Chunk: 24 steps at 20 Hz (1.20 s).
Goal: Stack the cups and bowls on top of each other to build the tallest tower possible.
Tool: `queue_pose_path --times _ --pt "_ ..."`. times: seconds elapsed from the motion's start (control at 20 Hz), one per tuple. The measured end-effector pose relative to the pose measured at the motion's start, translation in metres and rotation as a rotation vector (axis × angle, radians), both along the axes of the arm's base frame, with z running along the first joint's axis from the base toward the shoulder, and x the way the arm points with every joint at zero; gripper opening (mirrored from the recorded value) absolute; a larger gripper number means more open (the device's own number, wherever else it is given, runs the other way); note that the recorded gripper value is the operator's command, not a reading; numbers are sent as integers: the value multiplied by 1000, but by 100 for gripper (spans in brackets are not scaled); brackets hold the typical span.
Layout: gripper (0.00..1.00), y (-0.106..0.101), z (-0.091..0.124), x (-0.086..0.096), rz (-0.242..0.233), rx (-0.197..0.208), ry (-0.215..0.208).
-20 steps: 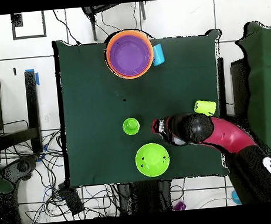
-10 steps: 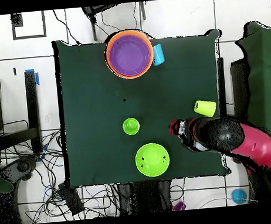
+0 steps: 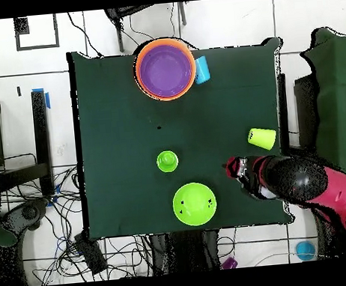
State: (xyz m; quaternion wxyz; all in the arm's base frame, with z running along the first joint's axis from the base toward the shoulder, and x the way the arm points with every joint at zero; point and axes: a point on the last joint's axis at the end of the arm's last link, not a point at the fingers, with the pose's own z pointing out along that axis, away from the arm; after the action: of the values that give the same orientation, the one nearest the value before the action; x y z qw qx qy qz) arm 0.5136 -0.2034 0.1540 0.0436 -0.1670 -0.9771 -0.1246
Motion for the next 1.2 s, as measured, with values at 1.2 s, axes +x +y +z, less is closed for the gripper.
queue_pose_path --times 1.2 --pt "100 33 83 -54 59 -135 -37"
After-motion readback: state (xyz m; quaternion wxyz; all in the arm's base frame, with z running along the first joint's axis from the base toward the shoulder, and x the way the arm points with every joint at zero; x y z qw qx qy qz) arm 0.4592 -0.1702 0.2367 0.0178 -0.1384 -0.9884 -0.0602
